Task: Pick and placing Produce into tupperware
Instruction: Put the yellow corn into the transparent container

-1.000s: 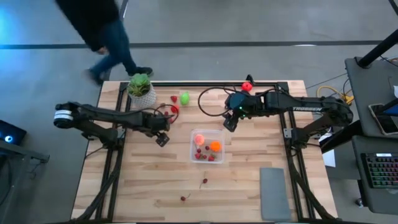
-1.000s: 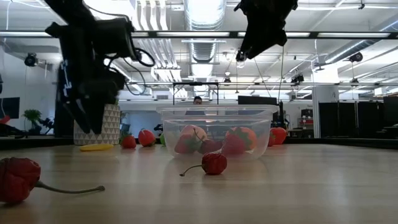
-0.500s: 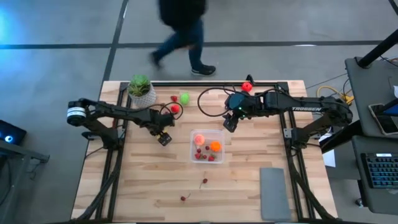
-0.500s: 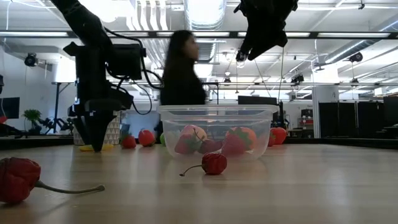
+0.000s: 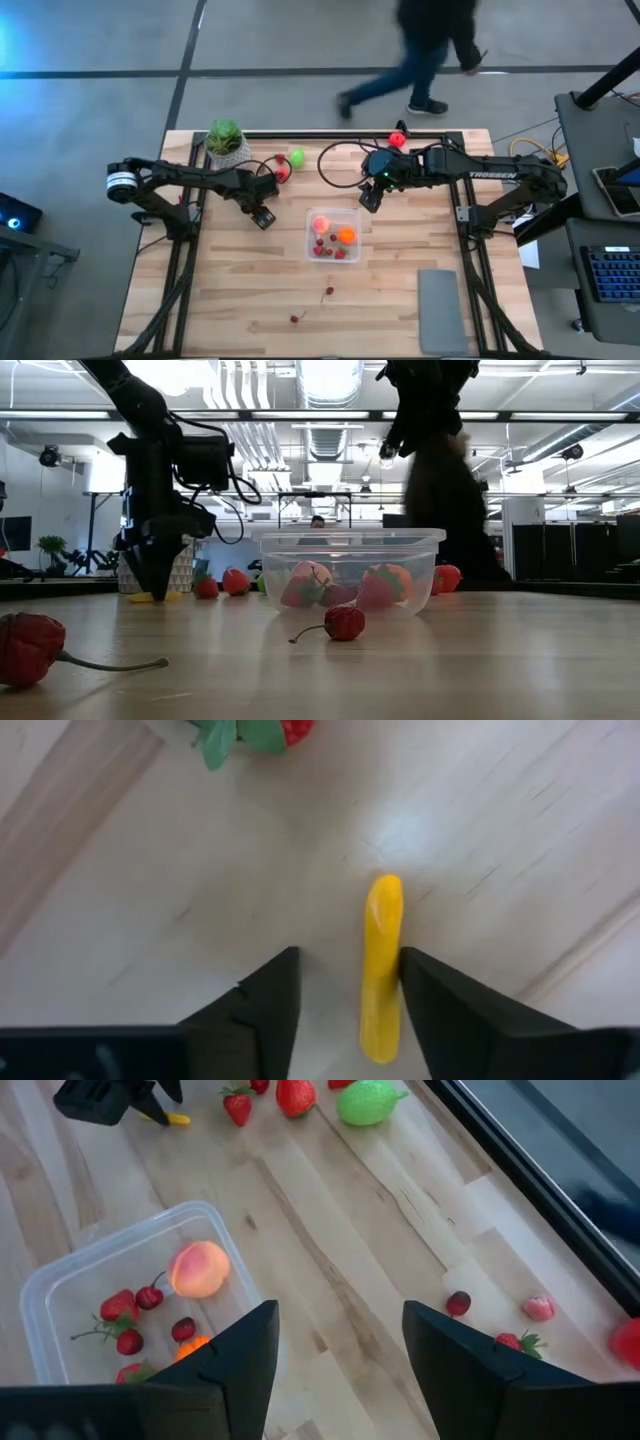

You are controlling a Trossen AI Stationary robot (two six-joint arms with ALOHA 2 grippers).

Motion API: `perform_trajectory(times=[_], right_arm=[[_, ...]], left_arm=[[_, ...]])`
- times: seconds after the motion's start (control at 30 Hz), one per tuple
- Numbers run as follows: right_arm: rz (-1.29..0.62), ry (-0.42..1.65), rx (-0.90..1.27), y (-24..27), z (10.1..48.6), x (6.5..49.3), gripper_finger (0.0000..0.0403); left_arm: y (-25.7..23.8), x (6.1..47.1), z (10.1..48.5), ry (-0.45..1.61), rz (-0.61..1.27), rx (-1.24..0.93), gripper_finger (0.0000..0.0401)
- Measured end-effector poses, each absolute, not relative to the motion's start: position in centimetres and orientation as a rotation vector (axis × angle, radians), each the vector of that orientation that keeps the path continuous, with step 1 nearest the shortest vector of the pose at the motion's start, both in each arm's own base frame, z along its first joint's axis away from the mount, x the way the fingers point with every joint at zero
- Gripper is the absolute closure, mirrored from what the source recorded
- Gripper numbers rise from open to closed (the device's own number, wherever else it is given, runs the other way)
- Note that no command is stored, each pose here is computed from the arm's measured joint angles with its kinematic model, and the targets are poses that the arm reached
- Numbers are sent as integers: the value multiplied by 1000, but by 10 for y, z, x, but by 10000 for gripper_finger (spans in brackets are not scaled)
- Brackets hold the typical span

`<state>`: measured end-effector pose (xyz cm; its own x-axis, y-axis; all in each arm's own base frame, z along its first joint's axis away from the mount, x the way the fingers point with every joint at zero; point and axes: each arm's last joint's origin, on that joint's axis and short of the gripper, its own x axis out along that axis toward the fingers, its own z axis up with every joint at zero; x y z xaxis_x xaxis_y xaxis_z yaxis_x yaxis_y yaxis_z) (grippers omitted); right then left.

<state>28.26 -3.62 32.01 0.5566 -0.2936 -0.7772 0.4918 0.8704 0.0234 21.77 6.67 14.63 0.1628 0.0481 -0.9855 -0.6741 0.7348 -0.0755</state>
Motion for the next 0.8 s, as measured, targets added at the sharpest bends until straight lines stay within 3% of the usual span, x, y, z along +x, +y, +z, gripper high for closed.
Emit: perform_trajectory(times=[0.5,0.8], right_arm=[[-471,881,248,-36,319,281,197],[-472,887,247,-36,319,281,197]], left_arm=[[66,219,147,1311,538,-614,315],[63,219,148,1315,472,-665,388]])
